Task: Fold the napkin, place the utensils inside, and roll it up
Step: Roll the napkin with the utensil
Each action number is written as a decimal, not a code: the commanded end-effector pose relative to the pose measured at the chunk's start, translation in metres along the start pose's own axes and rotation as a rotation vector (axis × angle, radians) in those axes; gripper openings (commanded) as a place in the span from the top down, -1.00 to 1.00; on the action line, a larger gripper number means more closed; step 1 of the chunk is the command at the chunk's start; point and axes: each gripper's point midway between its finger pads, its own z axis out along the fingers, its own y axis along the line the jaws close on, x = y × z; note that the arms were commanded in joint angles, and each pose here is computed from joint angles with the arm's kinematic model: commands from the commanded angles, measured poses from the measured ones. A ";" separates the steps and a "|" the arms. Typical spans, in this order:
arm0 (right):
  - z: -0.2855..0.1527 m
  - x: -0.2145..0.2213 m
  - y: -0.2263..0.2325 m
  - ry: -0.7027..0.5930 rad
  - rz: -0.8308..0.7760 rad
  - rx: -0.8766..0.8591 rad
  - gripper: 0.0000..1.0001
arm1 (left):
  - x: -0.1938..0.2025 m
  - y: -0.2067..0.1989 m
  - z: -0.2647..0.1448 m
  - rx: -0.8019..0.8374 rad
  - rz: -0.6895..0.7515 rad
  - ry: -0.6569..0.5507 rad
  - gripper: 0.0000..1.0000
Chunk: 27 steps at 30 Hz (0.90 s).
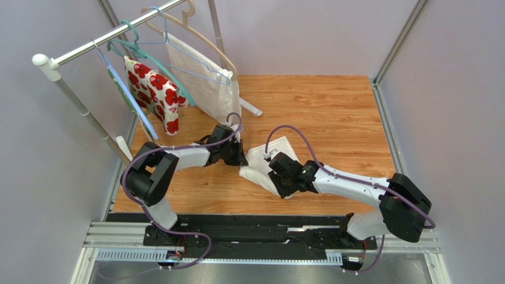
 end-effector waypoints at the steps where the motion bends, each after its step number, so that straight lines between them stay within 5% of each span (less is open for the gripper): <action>1: 0.001 0.011 0.006 0.045 0.057 -0.022 0.38 | 0.011 0.019 0.002 -0.084 0.021 0.049 1.00; 5: 0.003 0.021 0.024 0.137 0.104 -0.154 0.62 | 0.007 0.021 0.000 -0.095 0.026 0.046 1.00; 13: 0.003 0.006 0.014 0.154 0.298 -0.309 0.74 | 0.003 0.024 0.002 -0.108 0.051 0.065 1.00; 27: 0.040 0.024 -0.036 0.267 0.519 -0.195 0.83 | 0.000 0.033 0.005 -0.142 0.108 0.087 1.00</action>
